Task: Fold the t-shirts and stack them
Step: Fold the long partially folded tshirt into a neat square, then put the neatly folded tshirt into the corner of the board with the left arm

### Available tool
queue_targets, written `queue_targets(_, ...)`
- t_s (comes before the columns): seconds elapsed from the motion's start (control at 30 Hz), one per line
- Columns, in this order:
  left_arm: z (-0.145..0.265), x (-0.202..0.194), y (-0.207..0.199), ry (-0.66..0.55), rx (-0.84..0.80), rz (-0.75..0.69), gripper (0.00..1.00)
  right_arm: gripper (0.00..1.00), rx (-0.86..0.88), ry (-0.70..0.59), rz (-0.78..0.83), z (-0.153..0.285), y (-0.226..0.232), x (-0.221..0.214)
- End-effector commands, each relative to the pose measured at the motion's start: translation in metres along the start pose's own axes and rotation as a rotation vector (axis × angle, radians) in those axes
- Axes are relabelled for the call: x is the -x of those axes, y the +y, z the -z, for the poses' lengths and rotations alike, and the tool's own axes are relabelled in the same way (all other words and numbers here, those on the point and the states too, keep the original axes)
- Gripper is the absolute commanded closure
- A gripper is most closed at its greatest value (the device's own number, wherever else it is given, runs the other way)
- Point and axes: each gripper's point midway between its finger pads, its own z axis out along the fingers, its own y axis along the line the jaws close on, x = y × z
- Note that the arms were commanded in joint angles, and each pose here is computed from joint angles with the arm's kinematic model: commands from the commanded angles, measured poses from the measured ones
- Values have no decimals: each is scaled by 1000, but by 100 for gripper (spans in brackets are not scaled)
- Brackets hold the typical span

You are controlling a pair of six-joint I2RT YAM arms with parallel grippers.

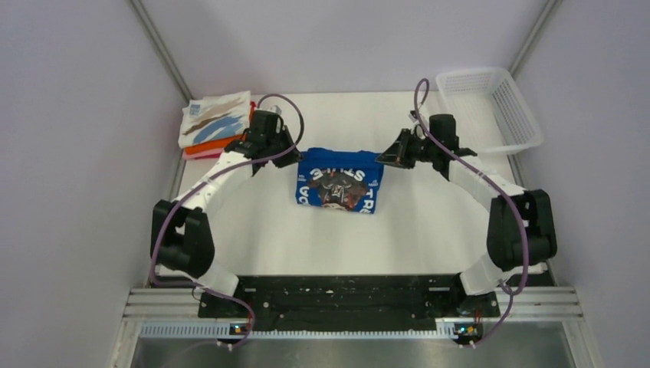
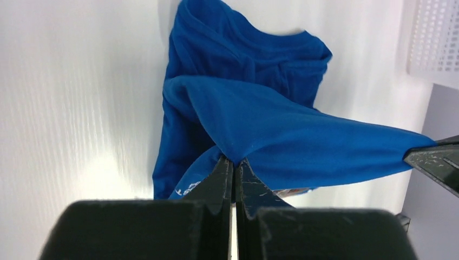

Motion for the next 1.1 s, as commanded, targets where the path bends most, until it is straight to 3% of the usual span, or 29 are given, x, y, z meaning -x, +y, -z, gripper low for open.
queue_targets(0.0,-26,33,3,-23,-6,-9,100,100,107,-59,28,-15,-2,42)
queue_targets(0.27,-81,41,12,87,-18,32,98,100,112,-30,-35,-68,-55,68)
queue_targets(0.3,-87,44,13,89,-24,37,83,96,89,-35,-41,-76,-65,73)
queue_targets(0.33,-93,48,13,91,-29,44,61,86,62,-46,-44,-82,-76,81)
queue_targets(0.43,-105,64,8,96,-60,58,11,48,-29,-101,-54,-92,-102,108)
queue_targets(0.47,-107,69,5,95,-69,62,4,29,-52,-117,-60,-93,-107,115)
queue_targets(0.5,-107,74,0,90,-80,62,1,12,-63,-130,-53,-93,-108,122)
queue_targets(0.53,-106,75,-1,92,-85,63,1,3,-64,-136,-42,-92,-106,125)
queue_targets(0.67,-102,60,9,107,-69,55,1,1,-121,-161,-21,-74,-104,116)
queue_targets(0.97,-106,-14,46,281,43,-41,1,1,-221,-162,-14,-15,-102,42)
queue_targets(1.07,-119,-27,51,303,106,-90,8,1,-225,-172,-25,3,-95,22)
